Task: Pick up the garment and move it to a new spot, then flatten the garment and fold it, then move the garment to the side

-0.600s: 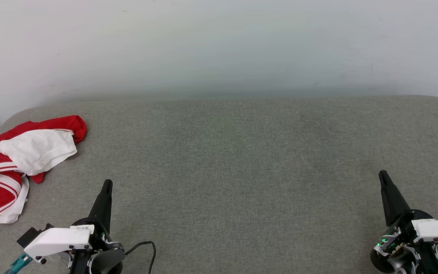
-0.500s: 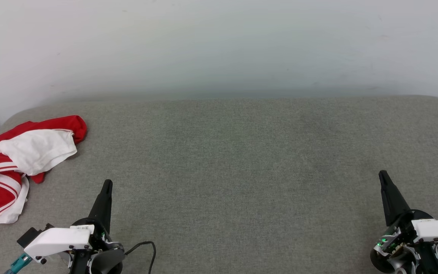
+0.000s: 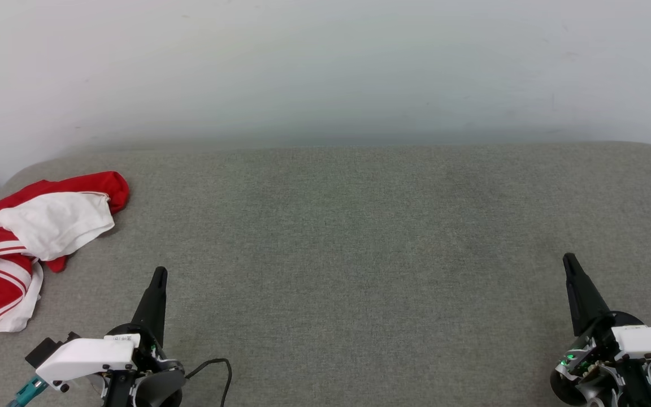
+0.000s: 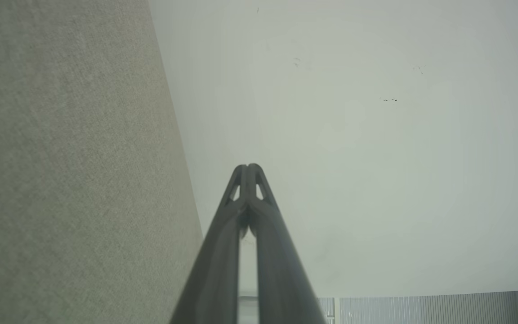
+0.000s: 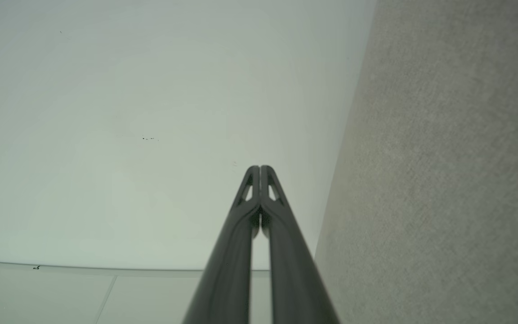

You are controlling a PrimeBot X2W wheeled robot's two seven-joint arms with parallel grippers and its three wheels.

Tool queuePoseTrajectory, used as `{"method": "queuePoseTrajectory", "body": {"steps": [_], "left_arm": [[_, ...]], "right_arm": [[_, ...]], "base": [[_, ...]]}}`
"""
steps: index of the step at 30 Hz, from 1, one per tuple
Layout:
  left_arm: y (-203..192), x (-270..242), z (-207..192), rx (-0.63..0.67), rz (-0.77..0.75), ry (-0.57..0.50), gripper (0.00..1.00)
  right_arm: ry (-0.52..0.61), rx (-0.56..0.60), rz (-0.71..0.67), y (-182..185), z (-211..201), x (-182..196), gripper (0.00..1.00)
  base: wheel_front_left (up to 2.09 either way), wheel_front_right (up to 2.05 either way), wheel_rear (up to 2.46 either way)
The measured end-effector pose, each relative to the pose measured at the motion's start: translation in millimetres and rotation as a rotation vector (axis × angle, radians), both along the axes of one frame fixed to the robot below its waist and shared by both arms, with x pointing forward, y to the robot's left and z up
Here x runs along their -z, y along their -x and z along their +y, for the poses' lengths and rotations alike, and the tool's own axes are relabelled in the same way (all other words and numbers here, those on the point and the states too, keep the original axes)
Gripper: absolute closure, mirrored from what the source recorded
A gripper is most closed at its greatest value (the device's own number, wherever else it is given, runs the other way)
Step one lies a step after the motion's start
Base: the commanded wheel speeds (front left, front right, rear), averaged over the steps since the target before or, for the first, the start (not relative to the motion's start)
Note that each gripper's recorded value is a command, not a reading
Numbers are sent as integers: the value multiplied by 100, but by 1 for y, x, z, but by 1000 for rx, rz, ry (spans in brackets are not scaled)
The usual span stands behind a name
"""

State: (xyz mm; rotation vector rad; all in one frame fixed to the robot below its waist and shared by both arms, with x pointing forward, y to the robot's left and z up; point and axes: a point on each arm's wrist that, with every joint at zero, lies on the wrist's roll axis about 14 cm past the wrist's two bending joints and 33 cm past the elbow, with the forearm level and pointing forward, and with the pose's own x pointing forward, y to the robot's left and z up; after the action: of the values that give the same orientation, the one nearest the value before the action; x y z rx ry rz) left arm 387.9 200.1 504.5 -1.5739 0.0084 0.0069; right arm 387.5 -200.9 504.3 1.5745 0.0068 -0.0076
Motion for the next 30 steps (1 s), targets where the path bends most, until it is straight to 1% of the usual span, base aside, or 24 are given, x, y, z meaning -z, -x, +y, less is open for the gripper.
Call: {"method": "queuePoseTrajectory", "body": {"steps": [14, 15, 21, 30], "left_arm": [[0, 0, 0, 0, 0, 0, 100], [0, 0, 0, 0, 0, 0, 0], [14, 30, -1, -3, 89, 9, 0], [17, 30, 3, -39, 90, -21, 0]], "right_arm": [[0, 0, 0, 0, 0, 0, 100], [0, 0, 0, 0, 0, 0, 0], [-5, 7, 90, 15, -1, 30, 0], [24, 20, 78, 14, 2, 26, 0]], "base": [[0, 0, 0], [0, 0, 0], [0, 0, 0], [0, 0, 0]]}}
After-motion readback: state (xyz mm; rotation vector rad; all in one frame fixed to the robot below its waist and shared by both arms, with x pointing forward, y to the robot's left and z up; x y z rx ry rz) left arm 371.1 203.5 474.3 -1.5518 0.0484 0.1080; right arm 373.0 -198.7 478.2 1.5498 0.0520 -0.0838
